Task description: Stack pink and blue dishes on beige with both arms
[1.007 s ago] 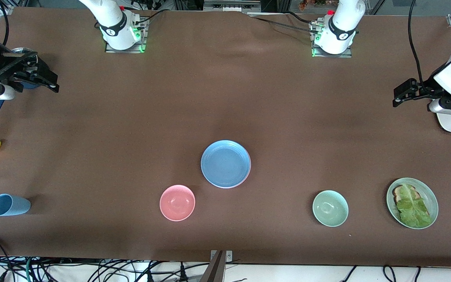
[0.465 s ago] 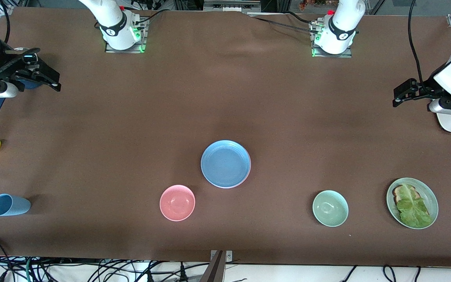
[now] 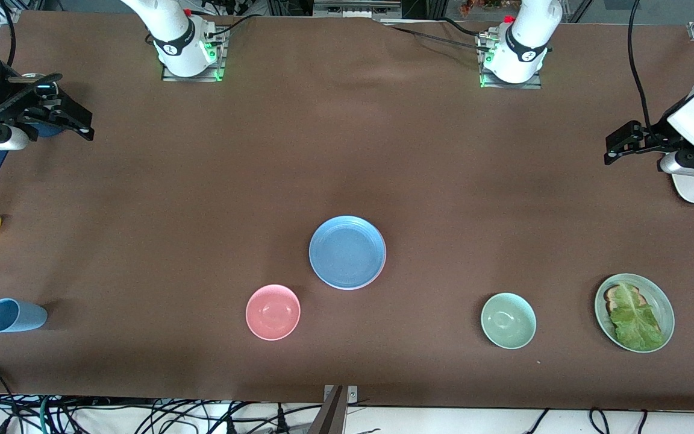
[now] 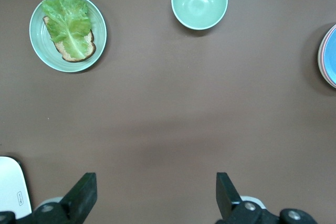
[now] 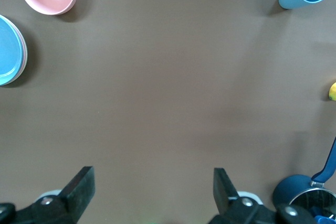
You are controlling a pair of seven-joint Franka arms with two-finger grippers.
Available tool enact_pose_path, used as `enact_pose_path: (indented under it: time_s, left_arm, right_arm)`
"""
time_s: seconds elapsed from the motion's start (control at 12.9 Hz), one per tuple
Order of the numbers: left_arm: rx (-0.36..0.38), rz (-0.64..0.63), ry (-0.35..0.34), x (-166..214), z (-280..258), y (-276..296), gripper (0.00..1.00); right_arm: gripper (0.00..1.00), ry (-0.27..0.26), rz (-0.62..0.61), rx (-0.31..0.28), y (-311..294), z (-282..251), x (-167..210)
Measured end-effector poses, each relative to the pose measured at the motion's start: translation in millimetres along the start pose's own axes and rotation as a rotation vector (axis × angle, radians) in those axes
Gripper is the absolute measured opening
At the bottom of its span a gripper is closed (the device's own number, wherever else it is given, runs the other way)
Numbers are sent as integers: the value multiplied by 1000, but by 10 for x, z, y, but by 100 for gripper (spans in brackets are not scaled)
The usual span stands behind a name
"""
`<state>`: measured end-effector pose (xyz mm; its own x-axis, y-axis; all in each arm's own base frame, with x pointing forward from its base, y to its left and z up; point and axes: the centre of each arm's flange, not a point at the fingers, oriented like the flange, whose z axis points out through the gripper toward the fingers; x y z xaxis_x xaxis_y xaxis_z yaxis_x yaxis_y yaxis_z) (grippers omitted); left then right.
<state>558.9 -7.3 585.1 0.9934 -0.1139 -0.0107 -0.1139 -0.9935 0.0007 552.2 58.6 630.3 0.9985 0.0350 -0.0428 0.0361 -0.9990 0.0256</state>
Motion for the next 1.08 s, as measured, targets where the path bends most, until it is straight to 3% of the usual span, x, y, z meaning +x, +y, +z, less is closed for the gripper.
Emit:
enact_pose_path:
  time_s: [1.08]
  left_arm:
    - [0, 0, 0, 0, 0, 0, 100]
  right_arm:
    - [100, -10, 7, 0, 35, 37, 17]
